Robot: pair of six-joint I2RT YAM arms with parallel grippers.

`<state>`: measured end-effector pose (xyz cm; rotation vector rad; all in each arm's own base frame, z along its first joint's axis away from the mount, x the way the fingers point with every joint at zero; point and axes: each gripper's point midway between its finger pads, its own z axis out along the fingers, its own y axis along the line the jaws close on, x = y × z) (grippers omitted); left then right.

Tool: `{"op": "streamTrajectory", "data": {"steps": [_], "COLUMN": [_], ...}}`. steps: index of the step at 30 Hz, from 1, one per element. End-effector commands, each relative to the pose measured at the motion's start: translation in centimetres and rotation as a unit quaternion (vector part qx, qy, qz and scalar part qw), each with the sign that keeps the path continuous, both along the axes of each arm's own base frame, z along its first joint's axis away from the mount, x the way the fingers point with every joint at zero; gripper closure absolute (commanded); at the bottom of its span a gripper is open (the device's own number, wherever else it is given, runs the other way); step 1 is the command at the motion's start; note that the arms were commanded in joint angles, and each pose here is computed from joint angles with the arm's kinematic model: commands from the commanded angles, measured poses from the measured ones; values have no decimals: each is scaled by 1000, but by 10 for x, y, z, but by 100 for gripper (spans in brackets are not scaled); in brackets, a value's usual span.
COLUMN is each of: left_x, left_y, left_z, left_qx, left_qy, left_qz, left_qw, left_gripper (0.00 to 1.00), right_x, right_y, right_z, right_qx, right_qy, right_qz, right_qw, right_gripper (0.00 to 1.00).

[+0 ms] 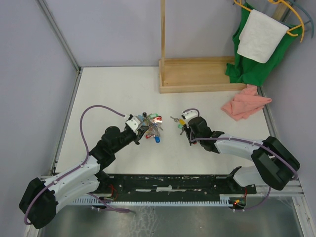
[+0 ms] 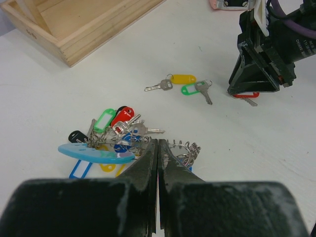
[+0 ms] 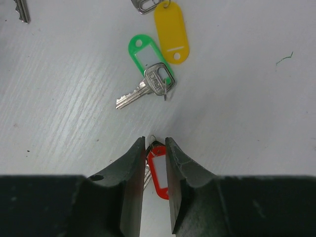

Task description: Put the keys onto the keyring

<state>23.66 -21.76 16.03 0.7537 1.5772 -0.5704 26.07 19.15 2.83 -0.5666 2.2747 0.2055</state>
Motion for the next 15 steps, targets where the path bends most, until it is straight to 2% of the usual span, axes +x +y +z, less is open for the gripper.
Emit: {"op": "streamTrajectory", "data": {"steps": [1, 9, 15], "left_x": [5, 4, 4], "left_y": [-6, -8, -8], "left_z": [28, 27, 27], "left_qx": [-13, -12, -11], "left_qy": [-41, -38, -39], "left_qz": [-11, -16, -15], "left_qw": [999, 999, 999], "left_gripper": [97, 97, 97], "right_x": [8, 2, 2], "right_y": [-2, -5, -5], "right_z": [5, -3, -4], "right_qx": [-4, -13, -15], "right_qy": [-25, -9, -5], "right_qz": [-15, -14, -14], "right_qw": [1000, 1000, 1000], "right_gripper": [70, 71, 83]}}
